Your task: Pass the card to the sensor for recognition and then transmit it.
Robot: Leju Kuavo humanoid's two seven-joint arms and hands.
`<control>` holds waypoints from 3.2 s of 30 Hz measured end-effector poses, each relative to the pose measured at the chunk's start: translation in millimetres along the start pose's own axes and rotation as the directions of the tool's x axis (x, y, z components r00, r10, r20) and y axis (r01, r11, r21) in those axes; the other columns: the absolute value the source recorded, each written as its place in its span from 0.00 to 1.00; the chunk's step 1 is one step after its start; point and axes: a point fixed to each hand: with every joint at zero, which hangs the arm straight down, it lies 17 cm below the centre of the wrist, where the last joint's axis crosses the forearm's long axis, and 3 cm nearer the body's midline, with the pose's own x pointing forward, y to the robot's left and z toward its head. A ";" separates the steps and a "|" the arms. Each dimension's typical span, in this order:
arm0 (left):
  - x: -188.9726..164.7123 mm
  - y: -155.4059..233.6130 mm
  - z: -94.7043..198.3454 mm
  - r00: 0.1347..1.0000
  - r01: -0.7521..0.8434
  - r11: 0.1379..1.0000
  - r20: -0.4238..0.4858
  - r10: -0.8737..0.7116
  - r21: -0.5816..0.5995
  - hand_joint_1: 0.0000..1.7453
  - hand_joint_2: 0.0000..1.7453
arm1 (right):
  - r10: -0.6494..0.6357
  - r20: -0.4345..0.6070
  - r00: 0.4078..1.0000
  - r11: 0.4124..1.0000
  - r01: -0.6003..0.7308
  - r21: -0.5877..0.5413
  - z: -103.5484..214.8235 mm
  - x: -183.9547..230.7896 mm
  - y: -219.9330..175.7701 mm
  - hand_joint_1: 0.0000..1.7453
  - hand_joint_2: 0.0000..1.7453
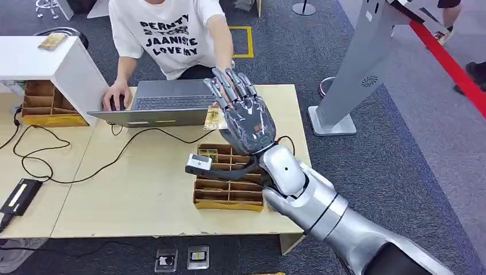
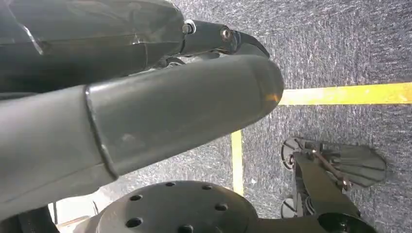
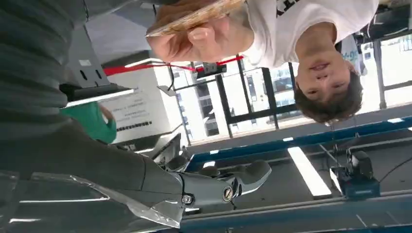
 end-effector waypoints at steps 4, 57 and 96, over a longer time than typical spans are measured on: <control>0.1 0.3 -0.1 1.000 0.002 1.000 0.001 -0.002 0.001 0.00 0.00 | 0.021 -0.004 1.000 1.000 -0.021 0.010 0.6 -3.6 4.5 0.00 1.00; -0.7 2.5 -0.7 1.000 0.015 1.000 0.002 -0.015 0.004 0.00 0.00 | -0.094 -0.083 0.992 0.995 0.097 0.034 4.0 -24.4 20.7 1.00 1.00; -3.8 1.6 -0.9 1.000 -0.001 1.000 -0.009 0.001 -0.001 0.00 0.00 | -0.635 -0.503 0.586 0.760 0.590 -0.272 94.8 -151.0 -27.6 1.00 1.00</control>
